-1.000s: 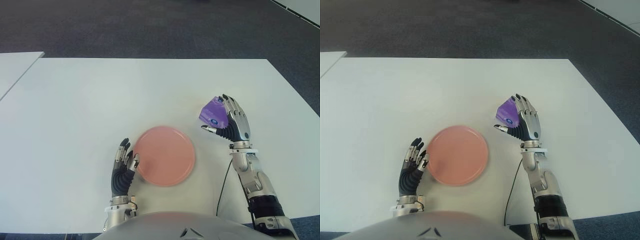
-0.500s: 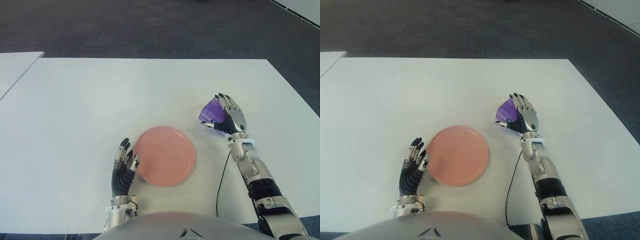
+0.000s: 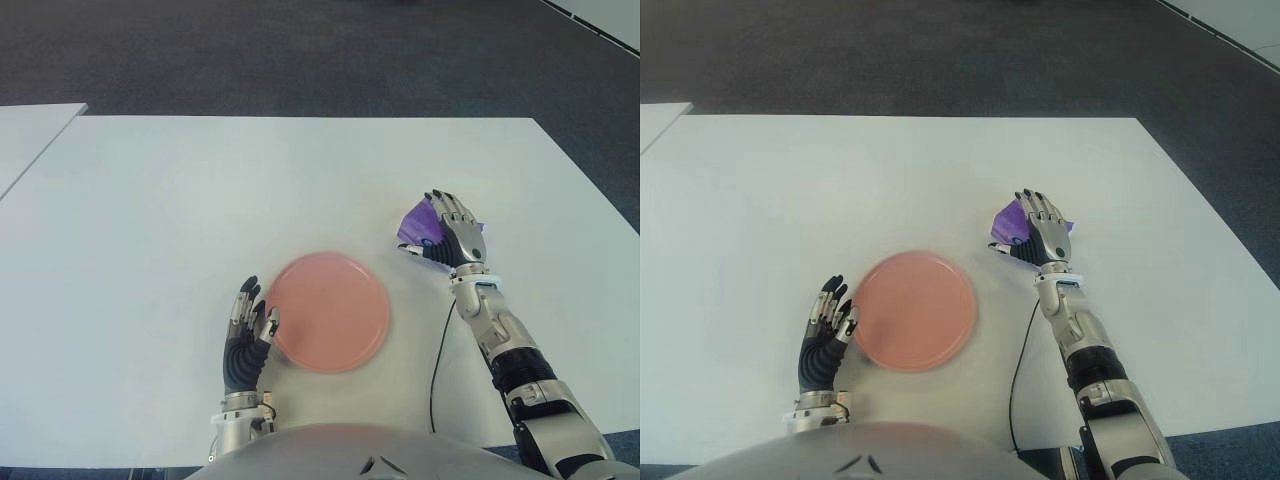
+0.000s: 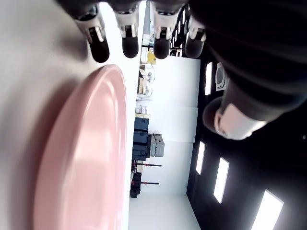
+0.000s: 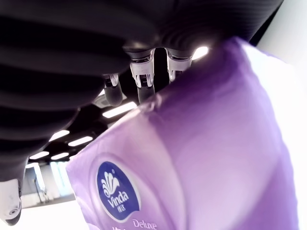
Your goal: Put the tissue paper into the plate.
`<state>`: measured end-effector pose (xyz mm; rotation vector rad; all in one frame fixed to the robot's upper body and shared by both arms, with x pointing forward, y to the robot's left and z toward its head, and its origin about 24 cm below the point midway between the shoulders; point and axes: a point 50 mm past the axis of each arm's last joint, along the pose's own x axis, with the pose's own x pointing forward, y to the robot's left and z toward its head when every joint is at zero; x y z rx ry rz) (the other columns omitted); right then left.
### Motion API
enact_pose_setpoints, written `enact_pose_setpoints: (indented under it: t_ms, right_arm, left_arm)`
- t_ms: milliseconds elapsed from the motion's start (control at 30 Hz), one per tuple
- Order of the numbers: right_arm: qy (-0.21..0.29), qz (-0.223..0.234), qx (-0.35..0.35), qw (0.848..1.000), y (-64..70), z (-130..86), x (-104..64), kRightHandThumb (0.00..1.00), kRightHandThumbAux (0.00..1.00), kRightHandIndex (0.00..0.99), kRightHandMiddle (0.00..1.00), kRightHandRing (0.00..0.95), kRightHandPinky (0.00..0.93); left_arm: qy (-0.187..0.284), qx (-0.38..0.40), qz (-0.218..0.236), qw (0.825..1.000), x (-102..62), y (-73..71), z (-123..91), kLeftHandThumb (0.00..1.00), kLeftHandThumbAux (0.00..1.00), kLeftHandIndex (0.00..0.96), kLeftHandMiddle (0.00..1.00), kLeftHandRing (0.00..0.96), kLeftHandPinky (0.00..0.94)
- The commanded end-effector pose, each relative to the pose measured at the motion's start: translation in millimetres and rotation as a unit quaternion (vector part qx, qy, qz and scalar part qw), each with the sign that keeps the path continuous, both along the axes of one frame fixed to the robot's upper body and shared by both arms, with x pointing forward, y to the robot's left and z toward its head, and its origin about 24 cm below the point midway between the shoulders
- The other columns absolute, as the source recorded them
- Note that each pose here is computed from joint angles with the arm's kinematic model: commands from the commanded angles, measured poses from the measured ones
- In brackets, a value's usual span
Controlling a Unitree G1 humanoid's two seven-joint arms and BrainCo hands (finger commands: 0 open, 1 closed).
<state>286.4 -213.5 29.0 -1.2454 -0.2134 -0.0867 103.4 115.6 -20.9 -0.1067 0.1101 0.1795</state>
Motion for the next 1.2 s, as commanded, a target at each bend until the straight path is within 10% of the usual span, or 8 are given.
enact_pose_setpoints:
  t_ms: [33, 1200]
  right_arm:
    - [0.004, -0.005, -0.009, 1.0, -1.0, -1.4, 3.3, 0.313, 0.538, 0.03, 0.048, 0.038, 0.079]
    - [0.019, -0.024, -0.005, 1.0, -8.0, -10.2, 9.7, 0.334, 0.558, 0.03, 0.042, 0.037, 0.057]
  left_arm:
    - [0.063, -0.011, 0.016, 0.998, -11.2, -5.8, -17.0, 0.152, 0.628, 0.065, 0.063, 0.042, 0.031]
    - [0.064, -0.01, 0.021, 0.998, -15.9, -1.3, -17.5, 0.148, 0.641, 0.06, 0.055, 0.037, 0.032]
